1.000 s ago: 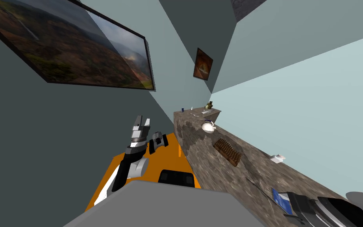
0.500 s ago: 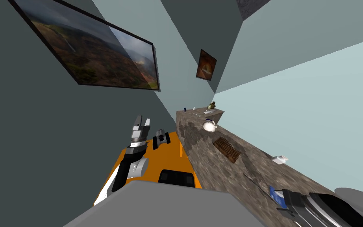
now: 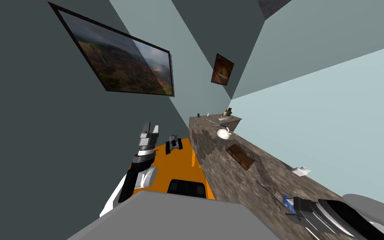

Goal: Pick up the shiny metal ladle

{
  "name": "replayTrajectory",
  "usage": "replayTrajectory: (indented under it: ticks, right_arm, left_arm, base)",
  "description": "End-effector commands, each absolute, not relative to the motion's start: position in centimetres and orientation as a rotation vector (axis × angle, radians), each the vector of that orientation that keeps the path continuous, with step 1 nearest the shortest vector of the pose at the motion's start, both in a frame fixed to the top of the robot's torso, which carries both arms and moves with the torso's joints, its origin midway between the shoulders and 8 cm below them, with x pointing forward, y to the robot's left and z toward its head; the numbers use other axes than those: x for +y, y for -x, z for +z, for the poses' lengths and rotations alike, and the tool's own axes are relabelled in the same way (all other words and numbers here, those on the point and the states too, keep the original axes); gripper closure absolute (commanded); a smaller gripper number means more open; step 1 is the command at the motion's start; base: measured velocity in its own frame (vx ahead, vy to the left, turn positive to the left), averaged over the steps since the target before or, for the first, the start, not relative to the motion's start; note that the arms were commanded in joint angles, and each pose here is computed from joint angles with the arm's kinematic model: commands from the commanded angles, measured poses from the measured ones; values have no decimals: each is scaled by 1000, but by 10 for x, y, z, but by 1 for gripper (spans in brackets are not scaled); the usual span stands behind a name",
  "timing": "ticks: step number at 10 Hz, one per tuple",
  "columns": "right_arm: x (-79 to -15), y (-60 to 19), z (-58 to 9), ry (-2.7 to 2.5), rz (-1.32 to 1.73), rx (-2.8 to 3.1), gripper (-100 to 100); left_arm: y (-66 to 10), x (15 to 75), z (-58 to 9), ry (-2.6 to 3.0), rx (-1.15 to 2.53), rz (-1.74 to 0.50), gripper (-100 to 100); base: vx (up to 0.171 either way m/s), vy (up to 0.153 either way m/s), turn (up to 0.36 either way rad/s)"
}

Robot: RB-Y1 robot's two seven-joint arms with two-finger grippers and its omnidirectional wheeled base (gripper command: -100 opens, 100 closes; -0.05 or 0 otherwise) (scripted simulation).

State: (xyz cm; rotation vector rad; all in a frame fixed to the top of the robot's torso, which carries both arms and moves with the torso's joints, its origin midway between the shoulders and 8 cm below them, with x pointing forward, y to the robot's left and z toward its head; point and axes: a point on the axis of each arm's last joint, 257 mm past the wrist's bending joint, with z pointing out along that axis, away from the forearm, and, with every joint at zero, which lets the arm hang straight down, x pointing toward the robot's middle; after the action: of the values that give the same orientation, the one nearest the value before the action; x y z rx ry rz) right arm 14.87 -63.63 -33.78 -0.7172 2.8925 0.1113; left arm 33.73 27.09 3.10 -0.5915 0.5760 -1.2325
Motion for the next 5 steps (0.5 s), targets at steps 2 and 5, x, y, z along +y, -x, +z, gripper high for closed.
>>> replayTrajectory:
  ticks: [2,5]
  right_arm:
    - [-635,-158,-343,661,103,2901,-100]
    - [-635,-157,-342,657,104,2902,100]
  left_arm:
    - [-337,271,31,591,576,-1233,0]
    - [-337,271,31,592,576,-1232,0]
  base:
    - [-115,-10,165]
    - [-50,-9,18]
